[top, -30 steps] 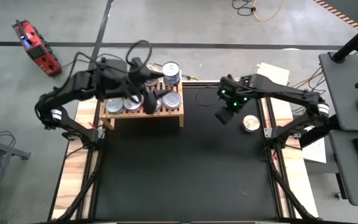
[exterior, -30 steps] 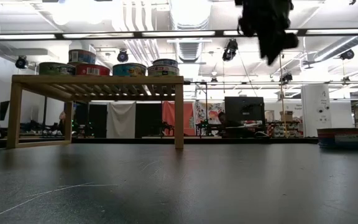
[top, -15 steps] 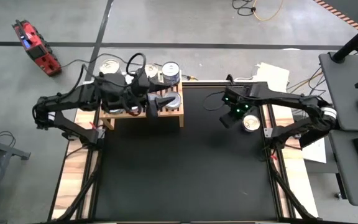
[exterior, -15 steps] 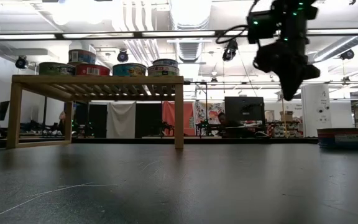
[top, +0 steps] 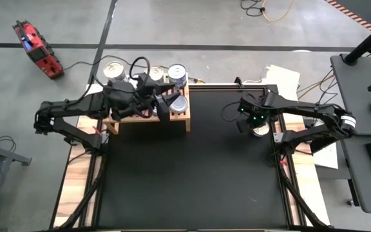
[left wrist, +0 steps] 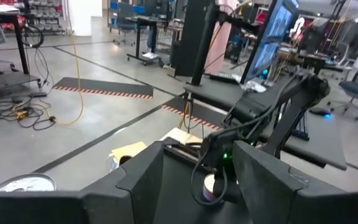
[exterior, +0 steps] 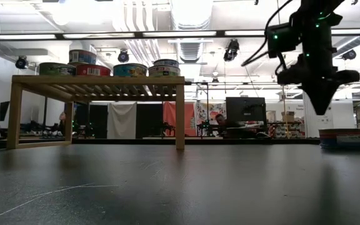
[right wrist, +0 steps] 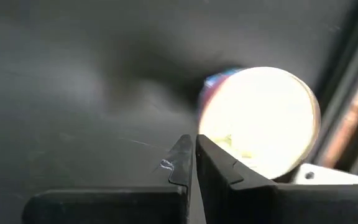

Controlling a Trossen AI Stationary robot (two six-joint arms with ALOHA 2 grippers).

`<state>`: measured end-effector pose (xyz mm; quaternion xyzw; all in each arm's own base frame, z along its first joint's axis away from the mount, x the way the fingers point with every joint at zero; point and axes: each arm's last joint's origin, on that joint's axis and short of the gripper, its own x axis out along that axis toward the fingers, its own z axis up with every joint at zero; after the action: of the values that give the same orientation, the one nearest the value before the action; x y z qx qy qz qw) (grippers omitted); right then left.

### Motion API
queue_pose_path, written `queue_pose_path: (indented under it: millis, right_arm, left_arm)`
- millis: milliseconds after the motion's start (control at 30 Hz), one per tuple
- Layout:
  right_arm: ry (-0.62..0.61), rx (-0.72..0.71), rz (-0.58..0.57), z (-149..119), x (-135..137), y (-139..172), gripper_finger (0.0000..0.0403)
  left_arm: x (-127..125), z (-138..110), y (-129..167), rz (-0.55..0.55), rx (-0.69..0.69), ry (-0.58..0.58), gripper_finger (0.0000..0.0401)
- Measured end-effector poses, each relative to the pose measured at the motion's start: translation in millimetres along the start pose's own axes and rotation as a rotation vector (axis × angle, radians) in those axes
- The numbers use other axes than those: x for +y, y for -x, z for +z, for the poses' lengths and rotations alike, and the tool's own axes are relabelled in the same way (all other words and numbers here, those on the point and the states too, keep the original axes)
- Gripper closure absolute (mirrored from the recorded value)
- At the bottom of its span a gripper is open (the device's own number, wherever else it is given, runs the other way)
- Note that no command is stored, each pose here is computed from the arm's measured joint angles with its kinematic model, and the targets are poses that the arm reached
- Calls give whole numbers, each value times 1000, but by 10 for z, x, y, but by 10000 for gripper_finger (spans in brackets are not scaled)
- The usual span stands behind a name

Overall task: Stack canned seafood by type on shelf
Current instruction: Stack the blue pink tuna can on top of the other blue pink tuna can on the shelf

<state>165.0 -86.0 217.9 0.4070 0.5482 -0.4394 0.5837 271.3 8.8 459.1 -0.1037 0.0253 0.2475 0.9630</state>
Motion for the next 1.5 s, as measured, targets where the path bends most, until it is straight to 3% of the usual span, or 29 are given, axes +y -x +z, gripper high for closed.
queue_pose_path:
  millis: [367,833,1333,1500]
  right_arm:
    - [-25,24,-143,-101,-143,39,390]
    - [-45,63,-242,-220,-260,-244,390]
    - [-30,91,-128,-240,-227,-402,390]
    - [10,135,-15,-234,-162,-400,390]
  left_arm:
    - [40,280,177,-2,-54,-3,224]
    - [75,296,182,109,-76,-20,224]
    - [45,239,96,130,-60,-33,224]
    - [26,203,48,132,-47,-42,223]
